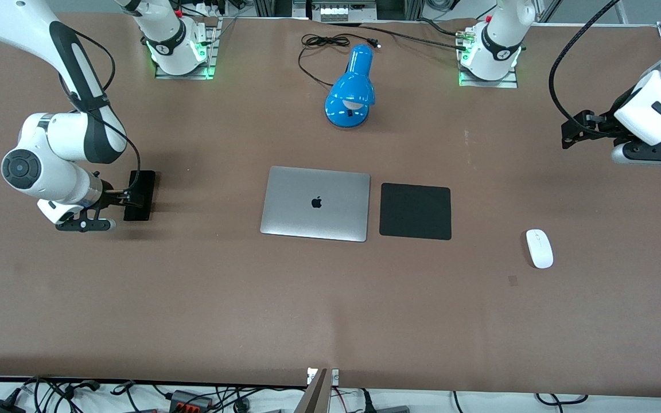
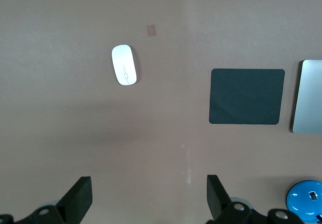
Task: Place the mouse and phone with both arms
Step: 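Grasp the black phone with the right gripper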
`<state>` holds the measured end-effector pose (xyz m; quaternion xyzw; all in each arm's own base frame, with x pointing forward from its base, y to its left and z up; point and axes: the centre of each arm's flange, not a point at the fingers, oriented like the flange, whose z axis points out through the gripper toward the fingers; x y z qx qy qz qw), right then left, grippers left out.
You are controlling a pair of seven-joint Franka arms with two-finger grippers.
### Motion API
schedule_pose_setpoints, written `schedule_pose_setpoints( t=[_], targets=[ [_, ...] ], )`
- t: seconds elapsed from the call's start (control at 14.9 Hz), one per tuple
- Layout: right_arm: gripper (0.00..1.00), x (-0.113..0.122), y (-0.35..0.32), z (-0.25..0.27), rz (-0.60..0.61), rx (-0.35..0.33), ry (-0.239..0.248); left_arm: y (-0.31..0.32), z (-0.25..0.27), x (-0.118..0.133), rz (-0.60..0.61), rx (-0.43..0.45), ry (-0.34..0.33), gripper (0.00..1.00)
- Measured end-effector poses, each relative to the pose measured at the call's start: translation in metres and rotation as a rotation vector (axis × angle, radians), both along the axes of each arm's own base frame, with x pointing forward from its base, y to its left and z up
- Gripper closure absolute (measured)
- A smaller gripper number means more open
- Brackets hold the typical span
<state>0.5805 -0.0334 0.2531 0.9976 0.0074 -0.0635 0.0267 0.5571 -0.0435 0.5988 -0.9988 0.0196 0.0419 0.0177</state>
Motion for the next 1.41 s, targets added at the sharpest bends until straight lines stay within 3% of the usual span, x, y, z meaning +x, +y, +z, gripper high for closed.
schedule_pose_setpoints(
  t=[0.87,1.41],
  targets=[
    [0.00,0.000,0.000,0.000,0.000,0.000,0.000,0.009,-0.007,0.004,0.015,-0.001,0.012,0.00],
    [0.00,-0.004,0.000,-0.005,-0.001,0.001,0.013,0.030,-0.001,0.020,0.051,-0.011,-0.011,0.00]
  ],
)
